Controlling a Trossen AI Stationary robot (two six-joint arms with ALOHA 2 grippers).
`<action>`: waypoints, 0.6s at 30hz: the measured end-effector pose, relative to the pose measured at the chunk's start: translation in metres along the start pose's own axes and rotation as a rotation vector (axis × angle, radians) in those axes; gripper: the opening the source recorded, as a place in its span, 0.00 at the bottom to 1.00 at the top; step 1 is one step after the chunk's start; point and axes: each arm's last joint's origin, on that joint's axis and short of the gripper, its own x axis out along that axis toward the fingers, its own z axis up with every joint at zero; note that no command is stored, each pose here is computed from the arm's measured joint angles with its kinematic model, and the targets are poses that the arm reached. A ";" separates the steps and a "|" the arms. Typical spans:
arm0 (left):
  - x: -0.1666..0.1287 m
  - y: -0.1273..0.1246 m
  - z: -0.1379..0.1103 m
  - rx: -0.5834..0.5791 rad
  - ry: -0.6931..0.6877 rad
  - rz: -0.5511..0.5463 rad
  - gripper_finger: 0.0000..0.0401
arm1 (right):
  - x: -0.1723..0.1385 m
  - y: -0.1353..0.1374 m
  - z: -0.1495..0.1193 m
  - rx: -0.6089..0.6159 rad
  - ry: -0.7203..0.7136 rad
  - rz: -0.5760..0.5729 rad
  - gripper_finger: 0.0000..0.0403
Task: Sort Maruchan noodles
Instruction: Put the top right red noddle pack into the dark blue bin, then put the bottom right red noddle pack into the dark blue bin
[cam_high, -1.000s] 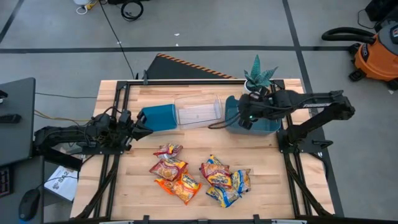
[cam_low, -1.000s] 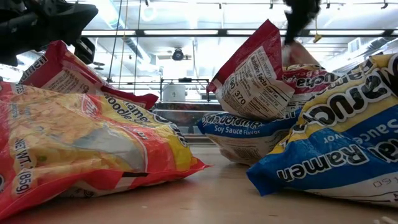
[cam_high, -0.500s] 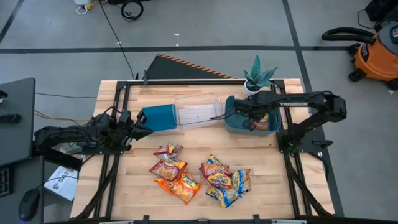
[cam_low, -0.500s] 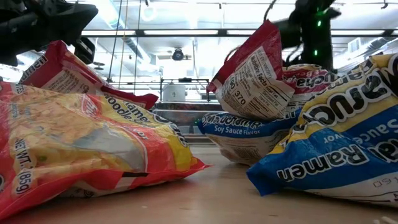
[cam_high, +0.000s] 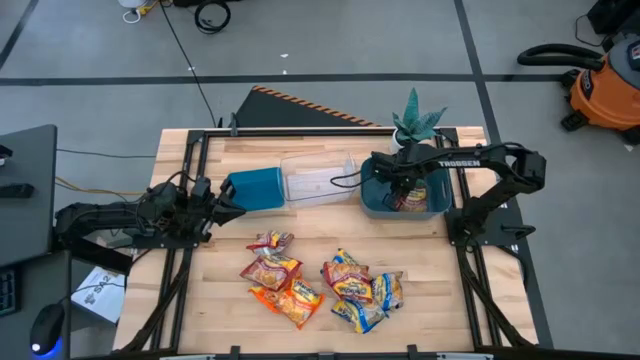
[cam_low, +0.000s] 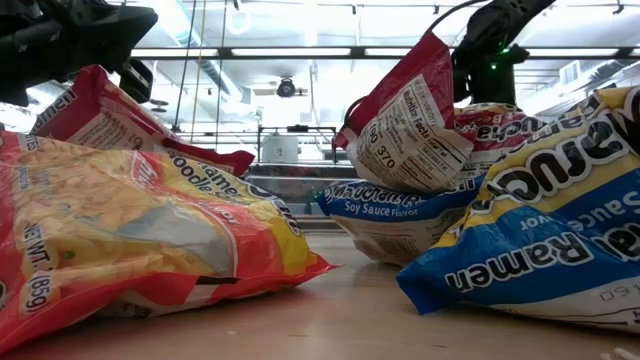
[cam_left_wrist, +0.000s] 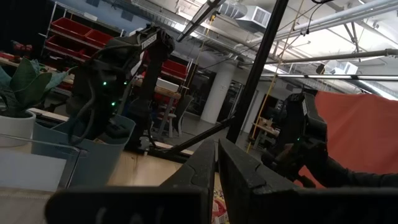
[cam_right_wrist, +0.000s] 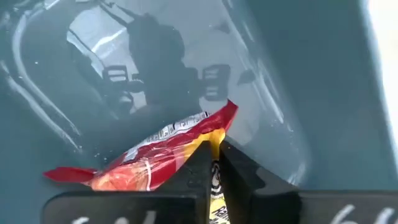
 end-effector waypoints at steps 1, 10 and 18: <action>0.000 0.000 0.000 0.000 -0.001 0.000 0.07 | -0.003 -0.001 0.001 0.001 -0.010 -0.003 0.11; 0.000 0.000 0.000 0.000 -0.001 0.000 0.07 | -0.052 -0.002 0.009 0.013 -0.168 0.048 0.25; 0.000 0.000 0.000 0.000 0.000 0.000 0.07 | -0.103 0.039 0.011 -0.159 -0.463 0.213 0.29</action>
